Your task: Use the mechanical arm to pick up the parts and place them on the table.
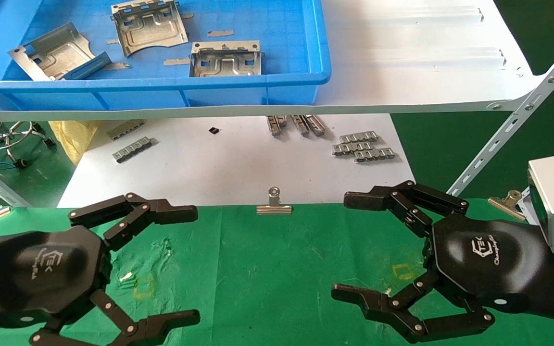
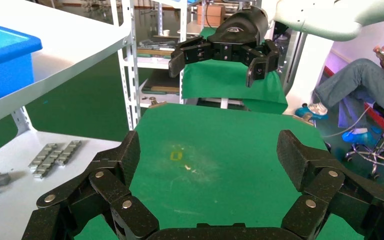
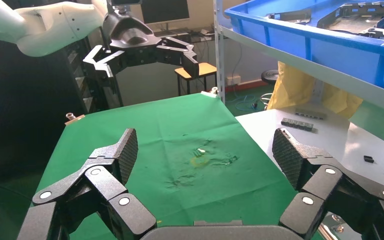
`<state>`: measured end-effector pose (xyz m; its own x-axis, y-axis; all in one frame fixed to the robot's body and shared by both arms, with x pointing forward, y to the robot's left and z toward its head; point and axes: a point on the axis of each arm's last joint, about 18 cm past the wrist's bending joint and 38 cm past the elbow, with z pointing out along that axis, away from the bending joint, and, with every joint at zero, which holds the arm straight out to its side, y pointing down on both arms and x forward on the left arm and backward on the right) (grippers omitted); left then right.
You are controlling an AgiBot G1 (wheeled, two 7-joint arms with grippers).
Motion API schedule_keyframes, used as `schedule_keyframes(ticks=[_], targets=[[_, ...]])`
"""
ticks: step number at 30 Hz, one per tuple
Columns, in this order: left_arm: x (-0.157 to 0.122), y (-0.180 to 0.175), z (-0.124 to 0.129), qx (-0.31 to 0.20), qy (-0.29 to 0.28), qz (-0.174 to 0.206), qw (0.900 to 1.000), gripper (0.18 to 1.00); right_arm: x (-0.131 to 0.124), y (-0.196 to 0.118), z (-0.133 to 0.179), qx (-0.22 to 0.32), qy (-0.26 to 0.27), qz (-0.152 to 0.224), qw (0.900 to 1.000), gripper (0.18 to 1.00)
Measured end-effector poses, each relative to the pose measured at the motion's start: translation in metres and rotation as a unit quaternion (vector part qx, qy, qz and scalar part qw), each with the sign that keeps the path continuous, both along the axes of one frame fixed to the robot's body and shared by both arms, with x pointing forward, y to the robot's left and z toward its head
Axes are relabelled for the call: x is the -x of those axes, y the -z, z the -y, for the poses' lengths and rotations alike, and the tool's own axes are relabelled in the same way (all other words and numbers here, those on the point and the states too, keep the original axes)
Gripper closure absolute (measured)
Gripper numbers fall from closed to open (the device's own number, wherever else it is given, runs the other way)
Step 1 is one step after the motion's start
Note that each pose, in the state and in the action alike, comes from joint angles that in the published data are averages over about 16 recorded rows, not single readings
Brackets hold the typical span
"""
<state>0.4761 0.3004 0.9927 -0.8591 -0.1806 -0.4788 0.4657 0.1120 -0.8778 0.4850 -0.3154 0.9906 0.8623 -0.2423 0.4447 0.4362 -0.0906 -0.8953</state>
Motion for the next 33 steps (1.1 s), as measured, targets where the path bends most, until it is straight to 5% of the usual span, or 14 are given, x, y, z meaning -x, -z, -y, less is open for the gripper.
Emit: schedule_keyframes(ticks=[20,33], targets=[[0.0,0.0,0.0,0.0,0.0,0.0,1.0,0.183,0.0,0.0,0.0,0.0,0.0,0.0,1.0,0.25],[0.0016,-0.0074,0.0017,0.0,0.003,0.012,0.9999,0.183,0.0,0.0,0.0,0.0,0.0,0.0,1.0,0.468]])
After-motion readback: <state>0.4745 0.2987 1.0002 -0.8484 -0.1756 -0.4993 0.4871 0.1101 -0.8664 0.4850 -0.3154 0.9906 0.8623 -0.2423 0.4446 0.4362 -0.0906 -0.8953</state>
